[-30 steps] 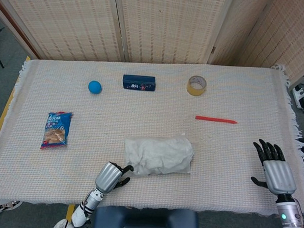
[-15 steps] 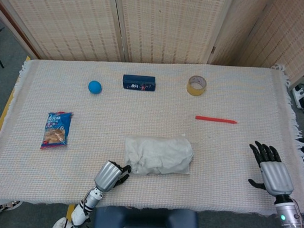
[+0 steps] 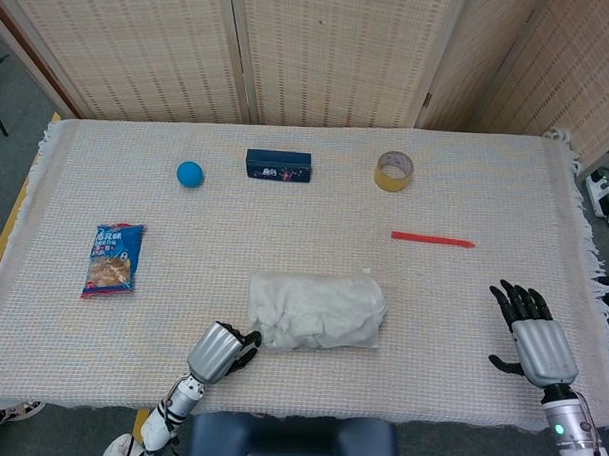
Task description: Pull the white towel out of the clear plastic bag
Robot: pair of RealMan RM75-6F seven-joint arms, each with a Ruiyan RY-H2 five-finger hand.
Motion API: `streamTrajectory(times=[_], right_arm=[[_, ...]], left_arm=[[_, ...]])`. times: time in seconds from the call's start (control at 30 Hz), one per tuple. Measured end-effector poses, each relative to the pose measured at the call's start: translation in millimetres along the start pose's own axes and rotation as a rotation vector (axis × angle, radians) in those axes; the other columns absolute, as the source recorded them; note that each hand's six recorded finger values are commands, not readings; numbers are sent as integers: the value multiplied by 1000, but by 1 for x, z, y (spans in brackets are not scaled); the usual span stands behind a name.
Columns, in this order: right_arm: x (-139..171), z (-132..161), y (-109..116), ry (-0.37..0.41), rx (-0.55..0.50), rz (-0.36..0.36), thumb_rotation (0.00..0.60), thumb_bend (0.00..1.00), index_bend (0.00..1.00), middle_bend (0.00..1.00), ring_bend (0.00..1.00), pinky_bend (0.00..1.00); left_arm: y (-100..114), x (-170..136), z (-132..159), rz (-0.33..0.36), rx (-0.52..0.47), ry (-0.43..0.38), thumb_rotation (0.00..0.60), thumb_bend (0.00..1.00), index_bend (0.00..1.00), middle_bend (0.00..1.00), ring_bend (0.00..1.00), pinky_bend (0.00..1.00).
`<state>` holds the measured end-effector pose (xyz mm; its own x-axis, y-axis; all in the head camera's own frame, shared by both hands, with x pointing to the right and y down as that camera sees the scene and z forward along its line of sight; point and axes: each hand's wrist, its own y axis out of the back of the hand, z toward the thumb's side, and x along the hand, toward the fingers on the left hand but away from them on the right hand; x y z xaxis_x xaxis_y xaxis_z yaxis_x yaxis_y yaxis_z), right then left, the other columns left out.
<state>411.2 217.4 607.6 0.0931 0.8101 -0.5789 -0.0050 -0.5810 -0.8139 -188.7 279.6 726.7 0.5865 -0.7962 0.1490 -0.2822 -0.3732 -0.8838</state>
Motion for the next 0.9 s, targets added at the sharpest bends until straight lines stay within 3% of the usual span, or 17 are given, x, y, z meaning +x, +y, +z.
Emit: streamTrajectory(times=[0.23, 0.6, 0.9], right_arm=[[-35, 24, -17, 133, -92, 22, 600, 171, 205, 0, 0, 0], [-82, 91, -34, 337, -221, -11, 600, 217, 244, 0, 0, 0], [-103, 126, -50, 400, -246, -16, 600, 244, 300, 0, 0, 0]], left_arm=[[3, 1, 2, 4, 11, -23, 600, 603, 740, 1000, 1000, 1000], [8, 2, -3, 8, 28, -14, 600, 602, 744, 1000, 1000, 1000], [12, 4, -6, 16, 34, -17, 600, 599, 746, 1000, 1000, 1000]])
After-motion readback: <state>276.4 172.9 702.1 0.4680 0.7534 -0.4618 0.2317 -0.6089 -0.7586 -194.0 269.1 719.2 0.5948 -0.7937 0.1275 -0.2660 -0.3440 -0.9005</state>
